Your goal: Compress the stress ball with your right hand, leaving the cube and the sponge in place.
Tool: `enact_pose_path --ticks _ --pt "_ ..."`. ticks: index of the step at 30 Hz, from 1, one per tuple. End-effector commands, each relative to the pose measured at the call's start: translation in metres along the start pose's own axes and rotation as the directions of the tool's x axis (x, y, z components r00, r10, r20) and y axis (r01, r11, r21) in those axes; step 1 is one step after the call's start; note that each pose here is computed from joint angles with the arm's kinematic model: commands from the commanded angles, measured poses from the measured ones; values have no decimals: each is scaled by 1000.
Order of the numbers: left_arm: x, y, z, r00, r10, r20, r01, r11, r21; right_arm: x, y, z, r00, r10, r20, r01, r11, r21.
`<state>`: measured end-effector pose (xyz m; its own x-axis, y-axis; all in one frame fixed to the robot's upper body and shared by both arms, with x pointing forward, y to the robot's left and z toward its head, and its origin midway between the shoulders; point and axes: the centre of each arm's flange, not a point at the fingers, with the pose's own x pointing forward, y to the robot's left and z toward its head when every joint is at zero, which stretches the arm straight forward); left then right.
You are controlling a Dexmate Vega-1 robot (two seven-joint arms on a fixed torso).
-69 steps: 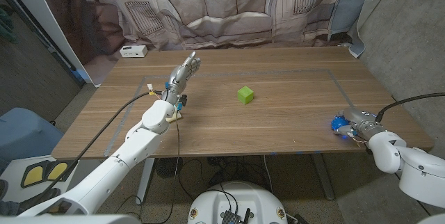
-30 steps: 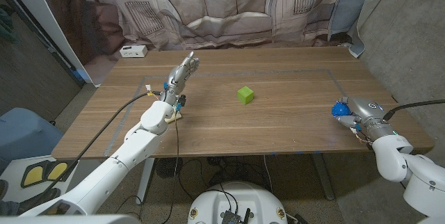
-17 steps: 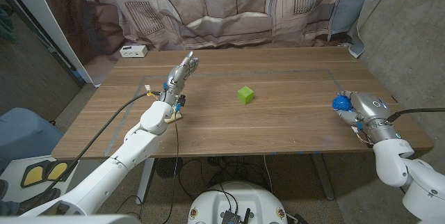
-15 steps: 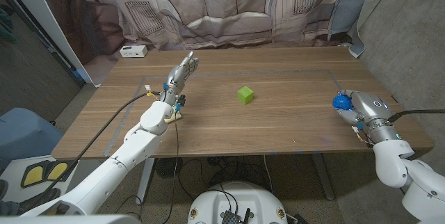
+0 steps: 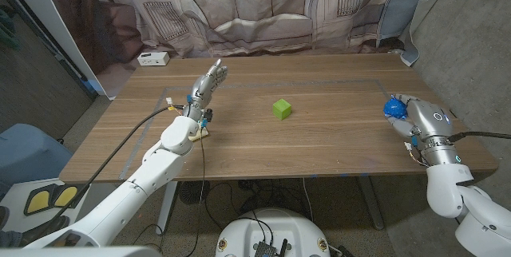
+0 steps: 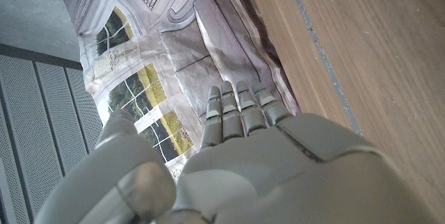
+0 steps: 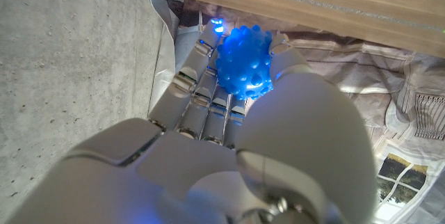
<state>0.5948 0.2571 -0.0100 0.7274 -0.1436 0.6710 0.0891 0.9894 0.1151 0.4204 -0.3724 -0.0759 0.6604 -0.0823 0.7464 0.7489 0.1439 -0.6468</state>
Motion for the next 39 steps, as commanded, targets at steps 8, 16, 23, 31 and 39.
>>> enact_pose_path --ticks 8,16,23,31,39 --pt "-4 10 9 1000 18 22 -18 1000 18 0 -6 9 985 -171 21 169 984 55" --pt "0 10 8 1000 8 16 -8 1000 17 -2 -4 11 980 -199 26 197 978 67" --pt "2 11 4 1000 5 8 -5 1000 13 -4 -5 12 978 -207 22 204 974 96" --pt "5 12 2 1000 -4 8 4 1000 8 -4 -4 15 976 -215 29 211 971 113" --pt "6 13 -3 1000 0 -2 0 1000 1 0 -3 16 979 -199 39 192 970 147"
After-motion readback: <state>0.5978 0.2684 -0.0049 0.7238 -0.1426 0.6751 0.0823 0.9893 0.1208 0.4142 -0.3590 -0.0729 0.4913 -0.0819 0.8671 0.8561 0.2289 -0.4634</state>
